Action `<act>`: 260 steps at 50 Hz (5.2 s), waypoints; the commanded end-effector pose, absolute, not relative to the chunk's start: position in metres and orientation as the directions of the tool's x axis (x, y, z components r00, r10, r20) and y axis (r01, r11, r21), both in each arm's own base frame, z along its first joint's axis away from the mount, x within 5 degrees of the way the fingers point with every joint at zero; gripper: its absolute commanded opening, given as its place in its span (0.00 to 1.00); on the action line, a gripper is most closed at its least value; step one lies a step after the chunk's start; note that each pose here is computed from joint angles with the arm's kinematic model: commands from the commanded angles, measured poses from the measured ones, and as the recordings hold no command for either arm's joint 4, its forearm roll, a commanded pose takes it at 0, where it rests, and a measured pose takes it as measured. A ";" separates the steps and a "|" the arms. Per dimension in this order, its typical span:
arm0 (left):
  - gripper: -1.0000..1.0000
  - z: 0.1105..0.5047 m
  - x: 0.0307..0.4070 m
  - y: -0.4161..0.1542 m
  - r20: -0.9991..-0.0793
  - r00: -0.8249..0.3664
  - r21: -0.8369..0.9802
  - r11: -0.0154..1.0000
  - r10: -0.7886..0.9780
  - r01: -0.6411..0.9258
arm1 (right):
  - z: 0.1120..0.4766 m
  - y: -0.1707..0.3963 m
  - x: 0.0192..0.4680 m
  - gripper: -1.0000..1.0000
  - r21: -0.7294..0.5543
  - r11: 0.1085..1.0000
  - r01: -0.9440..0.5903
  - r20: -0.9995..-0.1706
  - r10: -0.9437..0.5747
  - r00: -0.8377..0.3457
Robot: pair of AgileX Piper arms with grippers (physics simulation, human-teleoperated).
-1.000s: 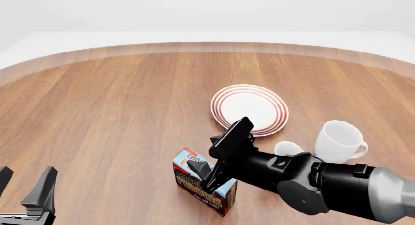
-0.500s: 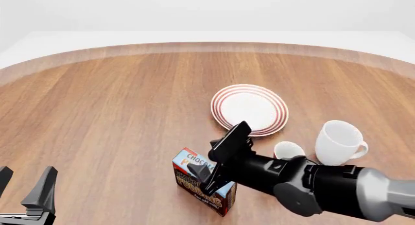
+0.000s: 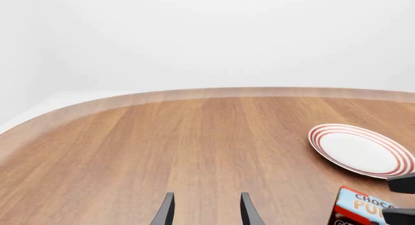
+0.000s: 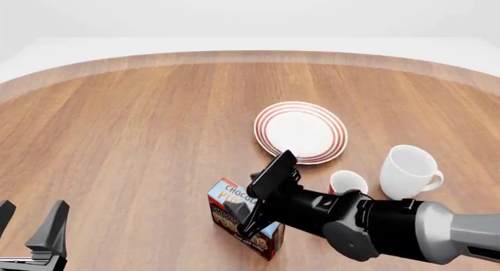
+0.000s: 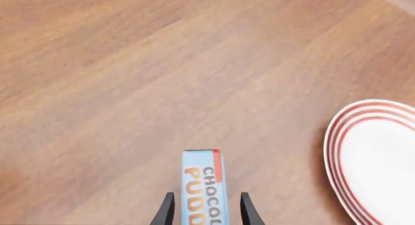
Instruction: Put the chocolate pudding to the right of the plate.
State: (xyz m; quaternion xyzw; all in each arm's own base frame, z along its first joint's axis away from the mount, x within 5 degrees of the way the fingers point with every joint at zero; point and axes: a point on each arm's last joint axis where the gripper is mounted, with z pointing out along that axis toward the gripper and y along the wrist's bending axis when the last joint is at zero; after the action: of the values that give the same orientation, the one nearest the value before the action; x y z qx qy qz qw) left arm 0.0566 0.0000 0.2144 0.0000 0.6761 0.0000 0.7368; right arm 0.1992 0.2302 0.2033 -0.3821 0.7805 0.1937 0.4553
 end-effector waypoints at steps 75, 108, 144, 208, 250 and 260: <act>1.00 0.214 0.057 0.000 -0.996 0.086 0.000 1.000 0.000 0.000 | 0.169 0.234 0.202 1.00 -0.018 0.644 -0.765 -0.830 -0.436 -0.348; 1.00 0.214 0.057 0.000 -0.996 0.086 0.000 1.000 0.000 0.000 | 0.163 0.234 0.201 0.00 -0.024 0.639 -0.769 -0.821 -0.451 -0.349; 1.00 0.214 0.057 0.000 -0.996 0.086 0.000 1.000 0.000 0.000 | 0.229 0.225 0.198 0.00 -0.089 0.620 -0.779 -0.861 -0.441 -0.253; 1.00 0.214 0.057 0.000 -0.996 0.086 0.000 1.000 0.000 0.000 | 0.370 0.195 0.214 0.00 -0.252 0.653 -0.714 -0.909 -0.412 -0.056; 1.00 0.214 0.057 0.000 -0.996 0.086 0.000 1.000 0.000 0.000 | 0.436 0.168 0.260 0.00 -0.311 0.749 -0.585 -0.913 -0.407 -0.036; 1.00 0.214 0.057 0.000 -0.996 0.086 0.000 1.000 0.000 0.000 | 0.432 0.167 0.280 0.00 -0.312 0.766 -0.562 -0.909 -0.412 -0.057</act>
State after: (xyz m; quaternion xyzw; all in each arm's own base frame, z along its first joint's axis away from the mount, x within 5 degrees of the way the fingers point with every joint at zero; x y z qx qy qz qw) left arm 0.0566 0.0000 0.2144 0.0000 0.6761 0.0000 0.7368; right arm 0.2640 0.1708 0.4310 -0.3536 0.7151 0.0683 0.5991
